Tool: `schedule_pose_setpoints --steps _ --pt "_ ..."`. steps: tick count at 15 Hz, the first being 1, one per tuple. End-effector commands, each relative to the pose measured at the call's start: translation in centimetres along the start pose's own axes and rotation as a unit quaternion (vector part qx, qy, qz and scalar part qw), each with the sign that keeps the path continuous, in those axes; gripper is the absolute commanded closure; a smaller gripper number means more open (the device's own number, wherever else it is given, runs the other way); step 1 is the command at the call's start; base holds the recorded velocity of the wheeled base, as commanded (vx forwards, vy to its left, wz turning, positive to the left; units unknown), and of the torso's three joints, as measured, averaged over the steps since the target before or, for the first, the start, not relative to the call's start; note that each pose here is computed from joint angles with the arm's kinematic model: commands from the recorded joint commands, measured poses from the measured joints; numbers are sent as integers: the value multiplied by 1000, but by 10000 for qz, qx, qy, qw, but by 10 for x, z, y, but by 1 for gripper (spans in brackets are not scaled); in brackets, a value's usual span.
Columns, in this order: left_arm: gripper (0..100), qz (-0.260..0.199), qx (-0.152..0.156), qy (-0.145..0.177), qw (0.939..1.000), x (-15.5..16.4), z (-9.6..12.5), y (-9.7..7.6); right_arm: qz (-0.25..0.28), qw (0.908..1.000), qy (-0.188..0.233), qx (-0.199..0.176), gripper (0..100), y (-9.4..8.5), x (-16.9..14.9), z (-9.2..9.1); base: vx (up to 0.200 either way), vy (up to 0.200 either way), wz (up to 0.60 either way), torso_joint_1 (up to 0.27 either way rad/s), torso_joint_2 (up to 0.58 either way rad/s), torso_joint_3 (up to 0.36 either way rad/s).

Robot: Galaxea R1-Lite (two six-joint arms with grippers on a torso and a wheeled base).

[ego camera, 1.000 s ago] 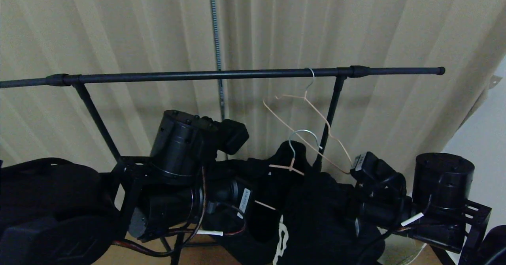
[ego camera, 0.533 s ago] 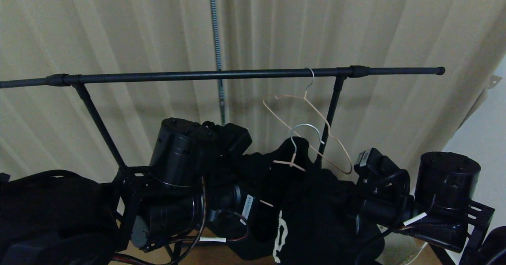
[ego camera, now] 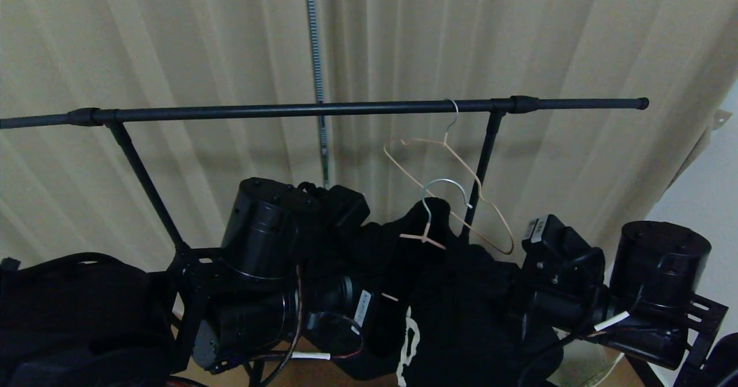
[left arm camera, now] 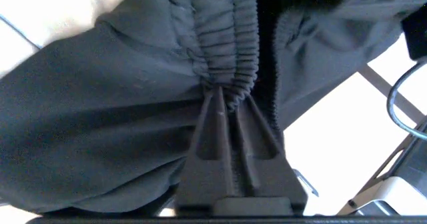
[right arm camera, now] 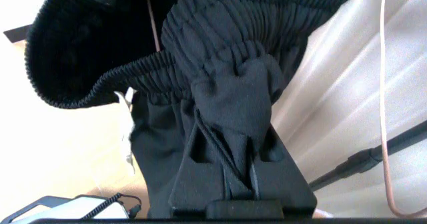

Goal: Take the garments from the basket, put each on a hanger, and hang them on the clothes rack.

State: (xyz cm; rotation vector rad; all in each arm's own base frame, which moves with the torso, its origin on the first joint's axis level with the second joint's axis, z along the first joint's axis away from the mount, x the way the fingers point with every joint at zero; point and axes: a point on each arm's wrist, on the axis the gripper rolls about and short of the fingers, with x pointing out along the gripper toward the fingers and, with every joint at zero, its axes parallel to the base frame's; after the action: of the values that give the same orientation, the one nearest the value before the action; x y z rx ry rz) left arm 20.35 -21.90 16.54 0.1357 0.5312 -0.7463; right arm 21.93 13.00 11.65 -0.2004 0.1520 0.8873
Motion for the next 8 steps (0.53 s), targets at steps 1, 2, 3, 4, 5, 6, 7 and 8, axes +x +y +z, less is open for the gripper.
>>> schedule_pose_setpoints --steps 1,2,3,4,5,6,7,8 --pt "0 5 0 47 10000 4 -1 0 73 10000 -2 -10 100 4 -1 -2 0 0 0 0 0 0" --pt "0 12 0 39 10000 5 -1 0 110 9999 -6 -18 100 6 -1 -2 0 0 0 0 0 0" --pt "0 20 0 38 10000 6 -1 0 116 9999 -15 -13 100 6 -2 -2 0 0 0 0 0 0" --pt "0 18 -8 23 10000 6 0 0 124 9999 -16 -13 100 6 -2 -2 0 0 0 0 0 0" --pt "0 21 -10 -24 10000 5 3 -1 146 9999 -21 -20 100 6 -2 -2 0 0 0 0 0 0" --pt "0 23 -16 -70 10000 4 5 0 154 9999 -22 -20 100 6 -2 -2 0 0 0 0 0 0" --pt "0 19 -25 -108 9999 1 7 0 157 9999 -8 -15 100 6 -1 -2 0 0 0 0 0 0" --pt "0 19 -25 -116 9999 0 7 0 157 9999 -8 -15 100 6 -1 -2 0 0 0 0 0 0"
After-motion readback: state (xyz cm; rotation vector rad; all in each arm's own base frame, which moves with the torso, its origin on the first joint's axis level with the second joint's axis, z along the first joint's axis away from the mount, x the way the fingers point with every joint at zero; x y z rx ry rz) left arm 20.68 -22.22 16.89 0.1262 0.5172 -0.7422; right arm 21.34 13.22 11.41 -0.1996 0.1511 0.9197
